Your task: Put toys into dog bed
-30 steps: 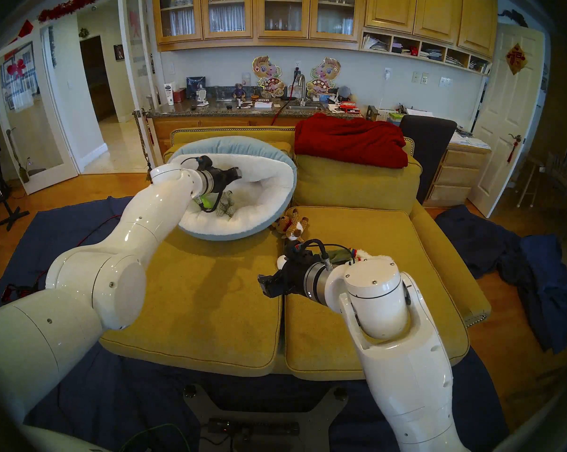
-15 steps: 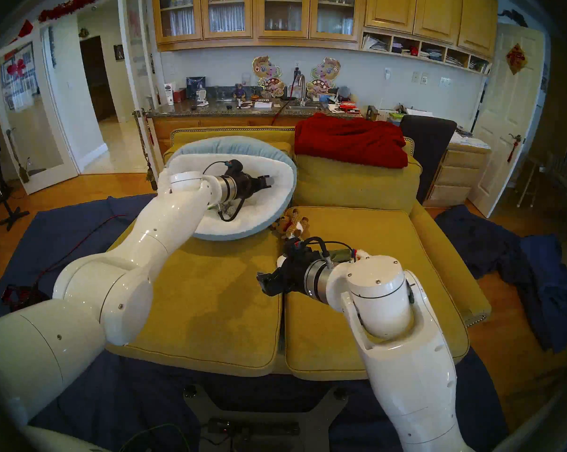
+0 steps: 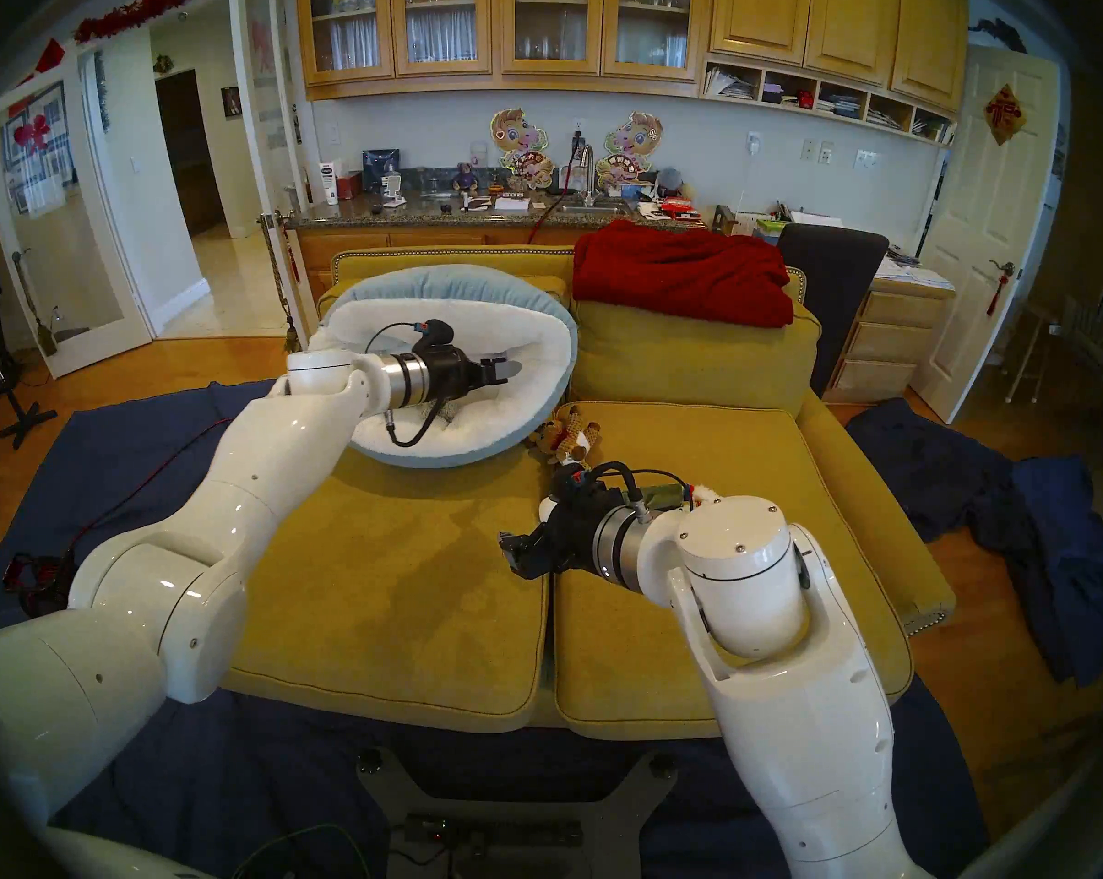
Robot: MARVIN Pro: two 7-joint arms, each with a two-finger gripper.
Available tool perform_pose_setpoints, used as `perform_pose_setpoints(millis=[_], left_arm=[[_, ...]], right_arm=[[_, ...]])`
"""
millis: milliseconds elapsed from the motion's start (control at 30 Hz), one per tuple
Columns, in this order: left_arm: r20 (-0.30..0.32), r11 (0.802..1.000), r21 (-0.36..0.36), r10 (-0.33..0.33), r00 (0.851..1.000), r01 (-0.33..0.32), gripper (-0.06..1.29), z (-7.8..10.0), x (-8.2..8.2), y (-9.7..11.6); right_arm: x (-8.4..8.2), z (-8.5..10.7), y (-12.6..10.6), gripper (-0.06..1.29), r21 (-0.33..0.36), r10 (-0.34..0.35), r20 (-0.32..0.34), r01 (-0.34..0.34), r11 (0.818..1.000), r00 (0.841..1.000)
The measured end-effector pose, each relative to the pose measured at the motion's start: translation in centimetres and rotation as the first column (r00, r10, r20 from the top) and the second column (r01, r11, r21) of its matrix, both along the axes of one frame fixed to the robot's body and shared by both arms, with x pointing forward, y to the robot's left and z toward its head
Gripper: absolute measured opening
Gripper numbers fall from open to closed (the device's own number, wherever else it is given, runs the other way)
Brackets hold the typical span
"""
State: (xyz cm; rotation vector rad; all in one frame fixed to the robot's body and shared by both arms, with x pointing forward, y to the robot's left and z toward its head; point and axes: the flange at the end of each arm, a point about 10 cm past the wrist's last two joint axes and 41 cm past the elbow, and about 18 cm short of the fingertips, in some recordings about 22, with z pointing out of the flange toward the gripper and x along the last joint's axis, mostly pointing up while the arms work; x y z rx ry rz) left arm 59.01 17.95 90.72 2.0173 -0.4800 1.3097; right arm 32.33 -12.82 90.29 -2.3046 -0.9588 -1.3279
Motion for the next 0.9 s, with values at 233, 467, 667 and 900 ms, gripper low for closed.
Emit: perform_pose_setpoints(millis=[233,467,667,900], left_arm=[[-0.02,0.992,0.058,-0.107,0.994,0.108,1.23,-1.8,-2.6,1.8],[-0.073,0.971,0.113,-0.205,0.976,0.213,1.23,-4.3,-5.7,3.4],[-0.075,0.944,0.146,-0.287,0.955,0.295,1.23,-4.7,-7.9,5.2],[-0.047,0.908,0.174,-0.378,0.924,0.381,1.23,-3.8,-10.1,7.0]], right_arm=[[0.0,0.0,0.0,1.23,0.001,0.003,0.0,-0.003,1.0,1.0],[0.0,0.0,0.0,1.23,0.003,0.004,0.0,-0.004,1.0,1.0],[0.0,0.0,0.1,1.23,0.004,0.004,0.0,-0.004,1.0,1.0],[0.0,0.1,0.1,1.23,0.005,0.003,0.001,-0.003,1.0,1.0]])
